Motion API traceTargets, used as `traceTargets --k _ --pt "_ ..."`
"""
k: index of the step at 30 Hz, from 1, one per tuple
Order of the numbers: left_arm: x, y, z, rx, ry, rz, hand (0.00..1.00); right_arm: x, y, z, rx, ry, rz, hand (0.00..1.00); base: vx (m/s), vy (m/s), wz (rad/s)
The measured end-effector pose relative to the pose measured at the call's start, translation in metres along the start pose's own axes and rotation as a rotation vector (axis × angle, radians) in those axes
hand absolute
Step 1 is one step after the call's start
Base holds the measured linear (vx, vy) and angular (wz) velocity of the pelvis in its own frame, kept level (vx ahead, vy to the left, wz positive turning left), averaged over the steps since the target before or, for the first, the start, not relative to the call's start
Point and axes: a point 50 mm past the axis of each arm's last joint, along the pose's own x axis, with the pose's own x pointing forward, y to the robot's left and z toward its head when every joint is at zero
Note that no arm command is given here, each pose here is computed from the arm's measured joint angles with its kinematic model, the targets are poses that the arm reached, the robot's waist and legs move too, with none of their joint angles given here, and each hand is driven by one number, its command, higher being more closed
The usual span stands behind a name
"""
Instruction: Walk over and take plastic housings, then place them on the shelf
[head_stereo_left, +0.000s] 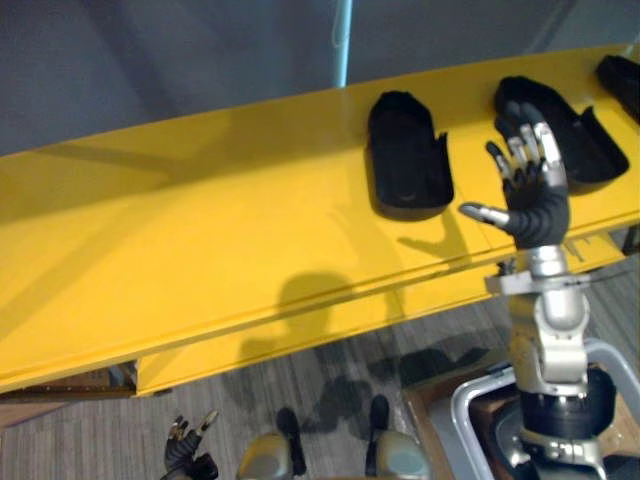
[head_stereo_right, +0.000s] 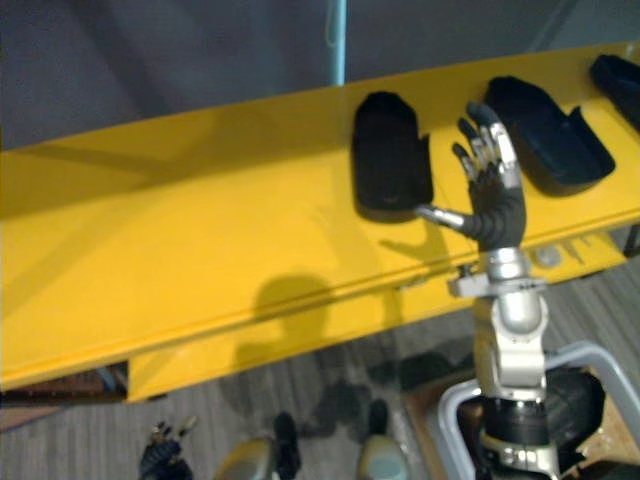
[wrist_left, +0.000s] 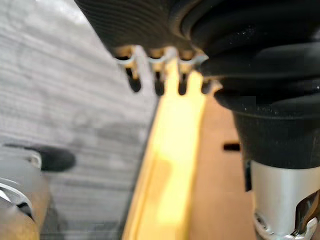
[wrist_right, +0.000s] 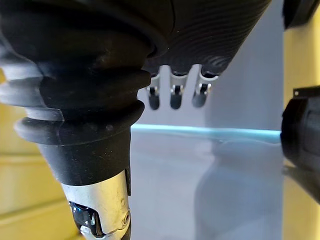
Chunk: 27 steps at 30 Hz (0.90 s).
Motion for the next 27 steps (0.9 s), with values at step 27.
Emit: traceTargets --k 27 --pt "-0.011 -0.03 -0.03 0.059 0.107 -0.108 0.0 0.045 0.087 -0.11 0.15 0.466 -0.177 0.0 -0.04 -0.001 0.07"
